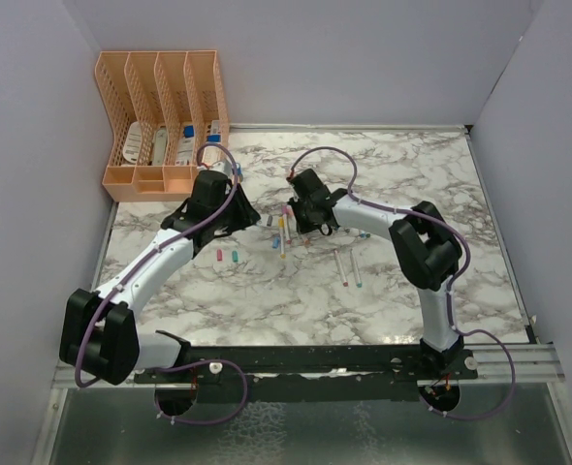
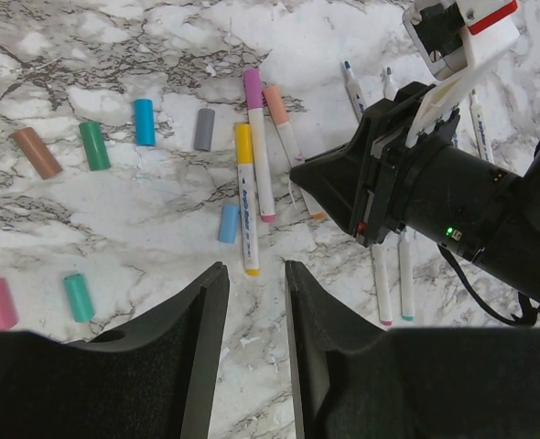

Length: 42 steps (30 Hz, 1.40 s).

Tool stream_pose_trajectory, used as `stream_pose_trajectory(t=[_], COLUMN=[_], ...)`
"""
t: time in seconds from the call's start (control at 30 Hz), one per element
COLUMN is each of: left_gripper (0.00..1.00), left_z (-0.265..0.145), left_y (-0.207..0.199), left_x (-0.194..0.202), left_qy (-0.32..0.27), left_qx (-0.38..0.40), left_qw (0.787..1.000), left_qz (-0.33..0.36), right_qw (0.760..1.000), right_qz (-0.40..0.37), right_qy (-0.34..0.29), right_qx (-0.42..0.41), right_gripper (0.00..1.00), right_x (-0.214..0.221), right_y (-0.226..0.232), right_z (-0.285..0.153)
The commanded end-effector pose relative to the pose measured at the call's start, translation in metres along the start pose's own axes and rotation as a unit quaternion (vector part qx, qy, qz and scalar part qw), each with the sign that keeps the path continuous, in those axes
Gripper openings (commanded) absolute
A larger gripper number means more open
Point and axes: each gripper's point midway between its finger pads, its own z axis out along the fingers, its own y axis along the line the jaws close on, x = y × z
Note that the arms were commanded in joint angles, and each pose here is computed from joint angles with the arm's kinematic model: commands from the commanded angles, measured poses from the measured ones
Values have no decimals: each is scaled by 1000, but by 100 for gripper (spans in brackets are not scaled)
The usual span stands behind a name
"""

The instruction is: Open the pen caps

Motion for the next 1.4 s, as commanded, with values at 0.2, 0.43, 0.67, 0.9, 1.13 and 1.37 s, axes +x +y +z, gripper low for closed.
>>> stream_pose_trajectory(t=[0.2,0.43,0.67,0.9,1.13,1.37], left_gripper=[34,34,34,35,45,53], left_z=[14,19,23,36,52,59], left_y=[-9,-13,-16,-21,-25,-35], left_x=[11,13,11,3,2,-2], left_qy=[15,16,11,7,16,13], left_qx=[46,62,70,75,77,94], left_qw=[998,997,996,995,994,993], left_qz=[-28,-48,-60,-67,-70,-72], right_qw=[1000,997,996,992,988,984], right_qz=[-6,-14,-23,-32,-43,-52], right_qy=[-19,-71,-74,-80,-90,-93], right_qx=[2,-7,-37,-88,-122,-146], right_gripper=[1,1,1,1,1,1], right_x=[0,-19,-15,-12,-13,-15], right_y=[-5,-5,4,19,31,42], right_z=[-44,-77,-86,-97,-107,-112])
